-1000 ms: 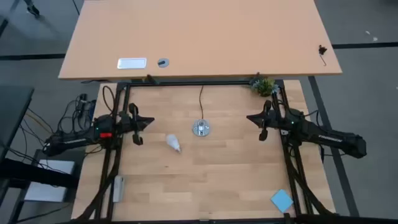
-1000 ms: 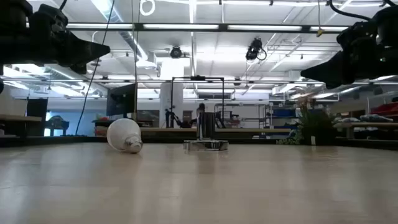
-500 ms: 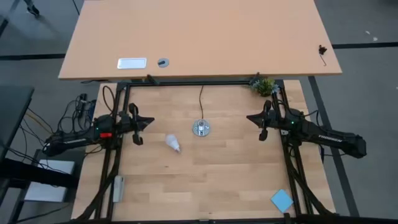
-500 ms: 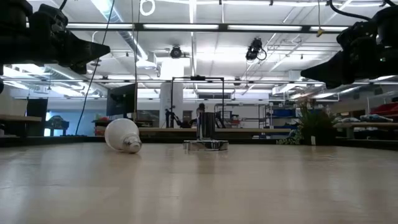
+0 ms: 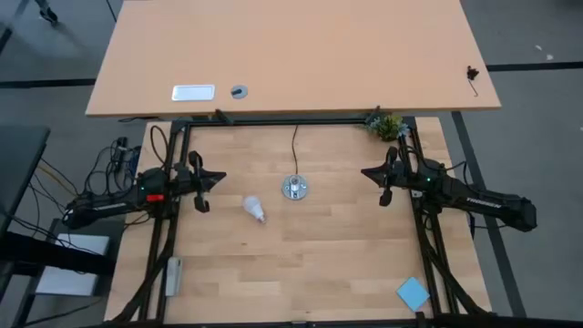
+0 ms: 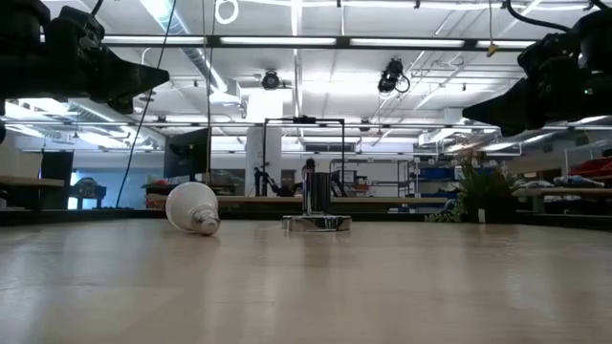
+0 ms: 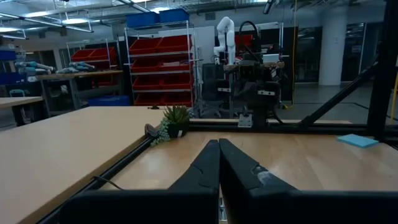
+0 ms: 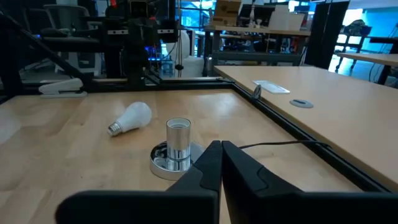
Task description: Screw lightbulb
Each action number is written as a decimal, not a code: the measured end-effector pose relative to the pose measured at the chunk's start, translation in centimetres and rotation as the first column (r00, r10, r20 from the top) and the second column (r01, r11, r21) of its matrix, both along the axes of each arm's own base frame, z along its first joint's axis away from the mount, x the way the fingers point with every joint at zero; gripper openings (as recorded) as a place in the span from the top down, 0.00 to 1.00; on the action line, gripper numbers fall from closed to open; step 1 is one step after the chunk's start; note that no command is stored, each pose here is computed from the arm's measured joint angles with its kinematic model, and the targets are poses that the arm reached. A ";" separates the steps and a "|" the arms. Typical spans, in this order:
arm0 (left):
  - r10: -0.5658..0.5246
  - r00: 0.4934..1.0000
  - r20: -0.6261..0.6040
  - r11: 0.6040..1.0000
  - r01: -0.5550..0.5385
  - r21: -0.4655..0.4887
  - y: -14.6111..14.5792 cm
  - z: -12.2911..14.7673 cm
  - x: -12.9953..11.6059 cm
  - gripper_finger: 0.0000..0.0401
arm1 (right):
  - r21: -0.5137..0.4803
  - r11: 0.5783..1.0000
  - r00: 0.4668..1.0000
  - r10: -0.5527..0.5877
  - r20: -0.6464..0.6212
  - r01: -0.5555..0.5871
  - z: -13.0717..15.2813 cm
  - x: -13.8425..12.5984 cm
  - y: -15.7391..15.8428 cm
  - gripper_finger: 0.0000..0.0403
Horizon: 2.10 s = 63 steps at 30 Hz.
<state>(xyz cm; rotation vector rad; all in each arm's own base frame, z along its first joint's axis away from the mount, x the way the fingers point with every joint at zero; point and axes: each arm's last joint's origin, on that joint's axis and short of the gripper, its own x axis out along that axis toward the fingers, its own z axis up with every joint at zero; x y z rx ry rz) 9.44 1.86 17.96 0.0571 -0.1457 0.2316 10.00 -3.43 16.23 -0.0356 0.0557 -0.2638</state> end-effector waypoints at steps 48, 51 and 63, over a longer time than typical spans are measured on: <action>0.000 1.000 0.000 1.000 0.000 0.000 0.0 0.0 0.0 0.99 | 0.094 0.992 0.865 0.021 0.501 -0.079 4.5 -0.8 0.3 0.96; 0.000 1.000 0.000 1.000 0.000 0.000 0.0 0.0 0.0 0.99 | 0.159 0.979 0.855 0.026 0.517 -0.125 4.5 -0.8 0.3 0.96; 0.000 1.000 0.000 1.000 0.000 0.000 0.0 0.0 0.0 0.99 | 0.167 0.950 0.847 0.144 0.512 -0.263 4.5 -0.7 0.7 0.96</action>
